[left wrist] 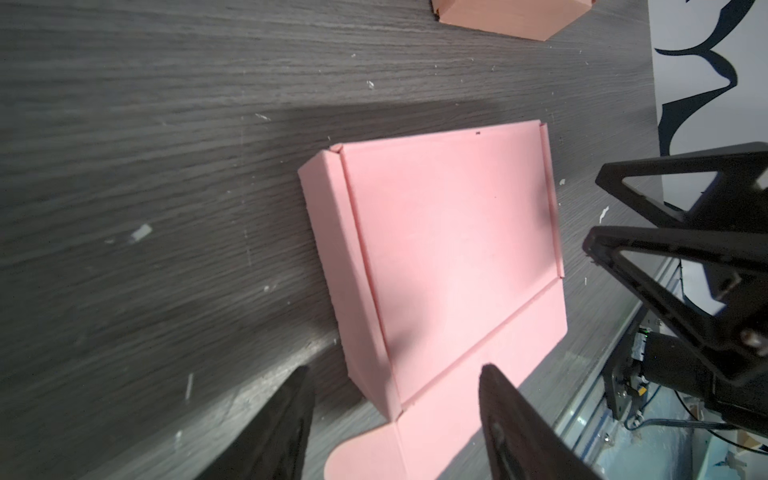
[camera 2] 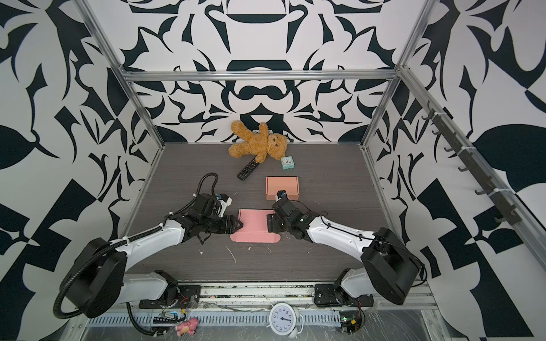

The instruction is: Fold the paper box

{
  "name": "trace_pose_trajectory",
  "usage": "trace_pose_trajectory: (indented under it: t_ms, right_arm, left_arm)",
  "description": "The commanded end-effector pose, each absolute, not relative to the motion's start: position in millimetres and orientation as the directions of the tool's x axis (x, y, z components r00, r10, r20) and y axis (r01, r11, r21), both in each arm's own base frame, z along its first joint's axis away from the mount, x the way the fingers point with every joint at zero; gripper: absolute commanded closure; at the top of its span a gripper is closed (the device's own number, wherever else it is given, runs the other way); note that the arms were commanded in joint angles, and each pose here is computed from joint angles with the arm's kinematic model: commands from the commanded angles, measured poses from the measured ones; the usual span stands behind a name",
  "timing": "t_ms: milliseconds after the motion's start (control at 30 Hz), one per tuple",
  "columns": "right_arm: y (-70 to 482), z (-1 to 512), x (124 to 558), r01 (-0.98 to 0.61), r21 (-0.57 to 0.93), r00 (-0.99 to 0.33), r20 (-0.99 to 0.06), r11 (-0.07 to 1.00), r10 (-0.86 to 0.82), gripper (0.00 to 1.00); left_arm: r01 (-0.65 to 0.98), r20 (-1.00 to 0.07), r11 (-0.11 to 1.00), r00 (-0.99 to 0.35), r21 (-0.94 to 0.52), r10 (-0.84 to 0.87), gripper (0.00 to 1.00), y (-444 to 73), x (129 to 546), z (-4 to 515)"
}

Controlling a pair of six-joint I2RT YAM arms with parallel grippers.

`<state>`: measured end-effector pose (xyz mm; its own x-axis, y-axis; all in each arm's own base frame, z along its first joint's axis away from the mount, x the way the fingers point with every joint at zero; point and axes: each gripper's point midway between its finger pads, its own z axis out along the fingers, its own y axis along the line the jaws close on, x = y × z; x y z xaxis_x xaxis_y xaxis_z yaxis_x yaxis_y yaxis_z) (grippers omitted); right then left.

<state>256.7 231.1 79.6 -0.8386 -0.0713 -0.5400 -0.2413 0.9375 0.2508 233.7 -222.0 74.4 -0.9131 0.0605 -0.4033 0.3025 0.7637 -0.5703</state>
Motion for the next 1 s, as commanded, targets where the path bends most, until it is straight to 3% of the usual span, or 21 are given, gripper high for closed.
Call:
trace_pose_trajectory:
  t_ms: [0, 233, 967]
  right_arm:
    - [215.0, 83.5, 248.9, -0.2, 0.225, -0.846, -0.53, 0.953, -0.053, 0.15]
    - [206.2, 92.3, 229.9, -0.185, 0.273, -0.855, -0.518, 0.944, -0.018, 0.02]
    - [263.4, 75.1, 196.6, -0.265, 0.334, -0.881, -0.466, 0.904, -0.086, 0.03]
  left_arm:
    - [0.303, -0.392, 0.76, -0.917, -0.575, 0.069, 0.32, -214.0, 218.4, 79.1]
    - [0.304, -0.399, 0.744, -0.915, -0.595, 0.055, 0.3, -208.5, 203.4, 93.0]
    - [0.335, -0.353, 0.676, -0.928, -0.656, 0.117, 0.32, -235.4, 173.4, 88.2]
